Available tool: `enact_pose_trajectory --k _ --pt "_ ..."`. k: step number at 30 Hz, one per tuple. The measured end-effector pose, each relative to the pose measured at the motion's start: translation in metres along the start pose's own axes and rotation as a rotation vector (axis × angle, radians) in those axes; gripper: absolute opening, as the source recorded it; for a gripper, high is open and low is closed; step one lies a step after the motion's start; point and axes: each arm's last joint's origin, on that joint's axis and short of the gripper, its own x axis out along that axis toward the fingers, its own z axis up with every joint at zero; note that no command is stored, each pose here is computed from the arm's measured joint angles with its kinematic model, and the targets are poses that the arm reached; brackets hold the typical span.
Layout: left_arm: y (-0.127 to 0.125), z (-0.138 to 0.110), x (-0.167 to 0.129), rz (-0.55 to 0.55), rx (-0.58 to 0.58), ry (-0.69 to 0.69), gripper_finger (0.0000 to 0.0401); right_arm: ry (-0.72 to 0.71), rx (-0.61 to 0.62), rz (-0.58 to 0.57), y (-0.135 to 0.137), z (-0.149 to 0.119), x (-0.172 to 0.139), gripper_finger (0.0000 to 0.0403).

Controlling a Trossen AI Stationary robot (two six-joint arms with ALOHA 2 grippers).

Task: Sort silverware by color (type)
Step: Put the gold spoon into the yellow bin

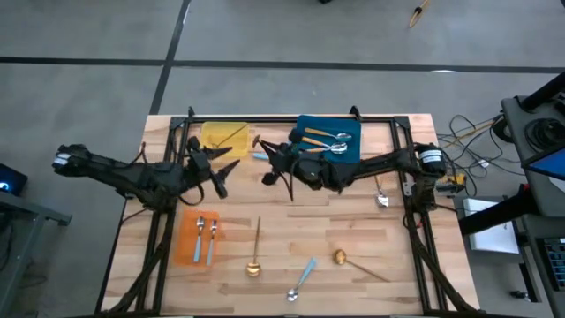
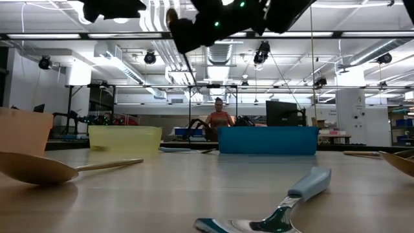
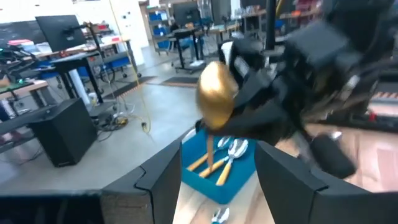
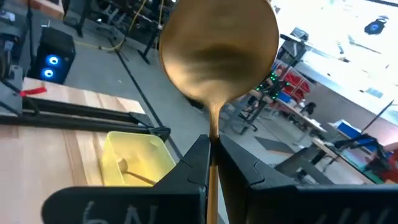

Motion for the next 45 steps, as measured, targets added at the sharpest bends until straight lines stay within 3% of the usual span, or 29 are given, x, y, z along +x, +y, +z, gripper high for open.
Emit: enact_pose_trajectory --k 7,14,22,34,39,45 --pt "0.012 -0.015 0.010 0.002 -0.068 -0.086 0.0183 0.046 -0.044 -0.006 0.012 -0.019 0.031 0.0011" --pt "0.012 -0.033 0.016 0.023 -0.070 -0.073 0.0183 0.084 -0.082 0.004 0.023 -0.020 0.048 0.0011" --pt "0.015 -0.036 0.016 0.105 -0.082 -0.078 0.0183 0.089 -0.089 0.008 0.024 -0.018 0.051 0.0011" --pt "0.001 -0.049 0.035 0.123 -0.093 -0.038 0.0183 0.089 -0.090 0.009 0.024 -0.018 0.050 0.0011" --pt "-0.002 -0.051 0.042 0.222 -0.080 -0.051 0.0183 0.102 -0.101 0.020 0.024 -0.019 0.050 0.0011" --pt "-0.002 -0.055 0.049 0.252 -0.072 -0.040 0.0180 0.106 -0.104 0.025 0.025 -0.019 0.050 0.0011"
